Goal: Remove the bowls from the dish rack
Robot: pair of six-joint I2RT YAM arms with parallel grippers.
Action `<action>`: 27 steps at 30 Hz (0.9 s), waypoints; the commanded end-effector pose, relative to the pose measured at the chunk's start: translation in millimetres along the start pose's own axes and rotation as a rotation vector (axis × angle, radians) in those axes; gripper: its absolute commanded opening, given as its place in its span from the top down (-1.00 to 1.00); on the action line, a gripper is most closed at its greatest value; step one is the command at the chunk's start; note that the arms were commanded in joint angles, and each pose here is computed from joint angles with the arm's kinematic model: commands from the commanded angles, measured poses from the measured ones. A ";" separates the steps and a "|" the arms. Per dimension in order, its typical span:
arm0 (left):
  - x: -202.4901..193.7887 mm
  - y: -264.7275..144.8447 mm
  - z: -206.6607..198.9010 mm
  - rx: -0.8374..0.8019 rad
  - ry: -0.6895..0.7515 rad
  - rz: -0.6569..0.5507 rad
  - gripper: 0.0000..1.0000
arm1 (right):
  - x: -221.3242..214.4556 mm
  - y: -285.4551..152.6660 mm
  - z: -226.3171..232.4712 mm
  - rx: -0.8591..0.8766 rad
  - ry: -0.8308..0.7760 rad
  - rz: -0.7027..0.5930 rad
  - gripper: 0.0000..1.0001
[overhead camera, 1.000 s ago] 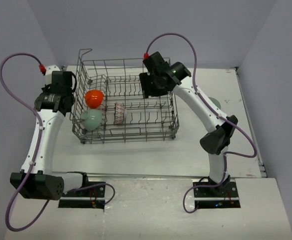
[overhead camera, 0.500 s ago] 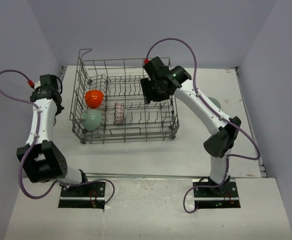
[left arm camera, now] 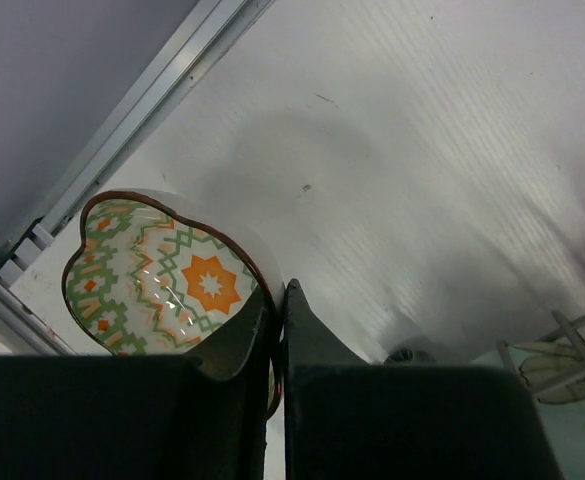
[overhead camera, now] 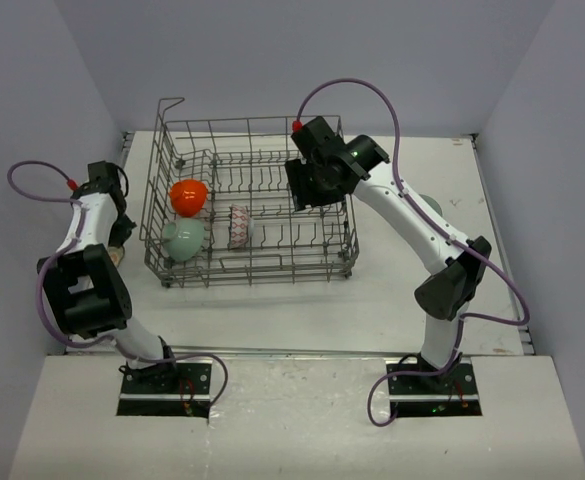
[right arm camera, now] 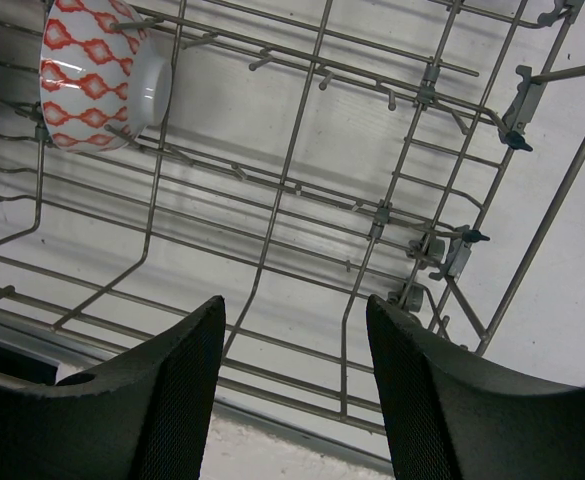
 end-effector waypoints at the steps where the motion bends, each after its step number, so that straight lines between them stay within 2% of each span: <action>1: 4.7 17.9 -6.5 -0.013 -0.039 -0.013 1.00 | 9.3 -22.8 1.7 0.027 -0.004 -0.069 -0.19; 18: -8.4 64.3 -18.8 0.030 0.029 0.072 1.00 | 14.0 -25.8 3.7 0.024 0.026 -0.090 -0.19; 24: -7.9 70.4 -22.7 0.019 0.037 0.081 0.67 | 15.9 -27.7 3.3 0.017 0.027 -0.099 -0.20; 25: -6.9 69.9 -22.8 0.016 0.036 0.077 0.52 | 15.8 -27.1 3.3 0.016 0.027 -0.098 -0.19; 27: -2.8 67.9 -23.0 0.012 0.034 0.069 0.36 | 15.8 -26.5 3.7 0.016 0.028 -0.095 -0.19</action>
Point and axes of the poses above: each gripper's point midway between its finger pads, its own y axis out along the fingers, its own z axis along the line the jaws close on, x = y × z, the point moved 6 cm from there along -y, back along the fingers, and after that the axes turned 15 degrees about y, right-handed, at the moved point
